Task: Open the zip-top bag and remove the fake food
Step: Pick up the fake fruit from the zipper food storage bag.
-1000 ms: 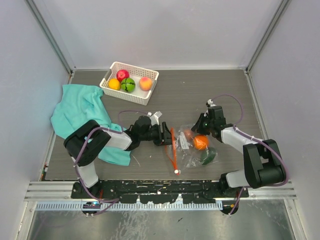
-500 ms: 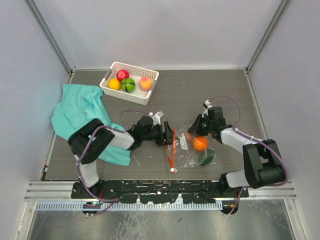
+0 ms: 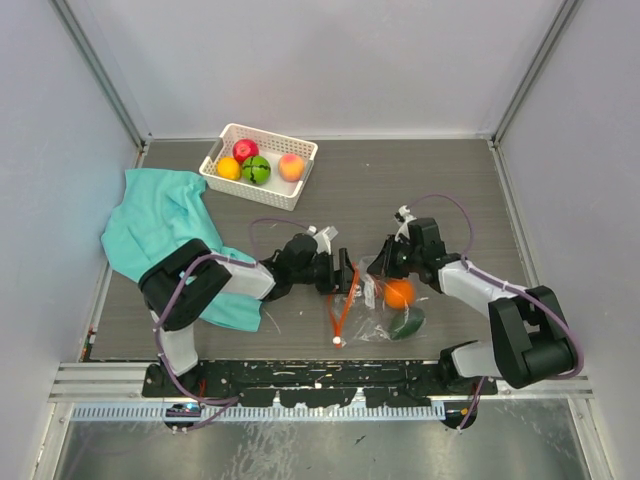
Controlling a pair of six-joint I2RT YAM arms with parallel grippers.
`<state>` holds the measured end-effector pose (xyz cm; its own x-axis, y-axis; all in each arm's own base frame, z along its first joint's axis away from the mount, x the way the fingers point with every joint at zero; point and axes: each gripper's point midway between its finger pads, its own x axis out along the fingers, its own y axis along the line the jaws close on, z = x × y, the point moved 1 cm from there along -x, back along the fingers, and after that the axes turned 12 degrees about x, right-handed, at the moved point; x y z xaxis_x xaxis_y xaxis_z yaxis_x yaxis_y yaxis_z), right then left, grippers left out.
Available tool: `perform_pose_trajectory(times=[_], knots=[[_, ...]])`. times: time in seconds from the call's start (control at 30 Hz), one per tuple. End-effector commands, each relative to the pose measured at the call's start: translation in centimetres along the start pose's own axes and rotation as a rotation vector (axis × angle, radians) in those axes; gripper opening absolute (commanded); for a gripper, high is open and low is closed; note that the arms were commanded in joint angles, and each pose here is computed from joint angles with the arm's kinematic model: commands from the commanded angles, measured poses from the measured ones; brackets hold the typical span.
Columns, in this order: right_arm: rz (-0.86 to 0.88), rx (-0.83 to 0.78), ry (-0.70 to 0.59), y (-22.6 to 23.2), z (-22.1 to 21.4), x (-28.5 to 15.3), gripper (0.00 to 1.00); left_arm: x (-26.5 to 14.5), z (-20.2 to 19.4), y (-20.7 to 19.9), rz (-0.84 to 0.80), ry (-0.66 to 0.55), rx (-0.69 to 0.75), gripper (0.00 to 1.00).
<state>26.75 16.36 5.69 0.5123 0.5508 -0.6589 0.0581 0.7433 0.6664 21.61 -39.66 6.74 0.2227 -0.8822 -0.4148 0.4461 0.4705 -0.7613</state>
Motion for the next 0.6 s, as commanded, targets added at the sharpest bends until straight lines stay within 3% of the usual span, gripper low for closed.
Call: perform_pose_trajectory(times=[0.0, 0.27, 0.57], knots=[[0.051, -0.049, 0.012, 1.8, -0.4, -0.8, 0.05, -0.2, 1.0, -2.2, -0.013, -0.013, 0.152, 0.74], [0.057, -0.102, 0.02, 2.8, -0.6, -1.5, 0.06, -2.4, 0.2, -2.4, 0.017, -0.006, 0.348, 0.76], [0.037, -0.212, 0.033, 4.2, -0.6, -2.8, 0.12, -3.2, -1.0, -3.2, -0.031, 0.023, 0.484, 0.65]])
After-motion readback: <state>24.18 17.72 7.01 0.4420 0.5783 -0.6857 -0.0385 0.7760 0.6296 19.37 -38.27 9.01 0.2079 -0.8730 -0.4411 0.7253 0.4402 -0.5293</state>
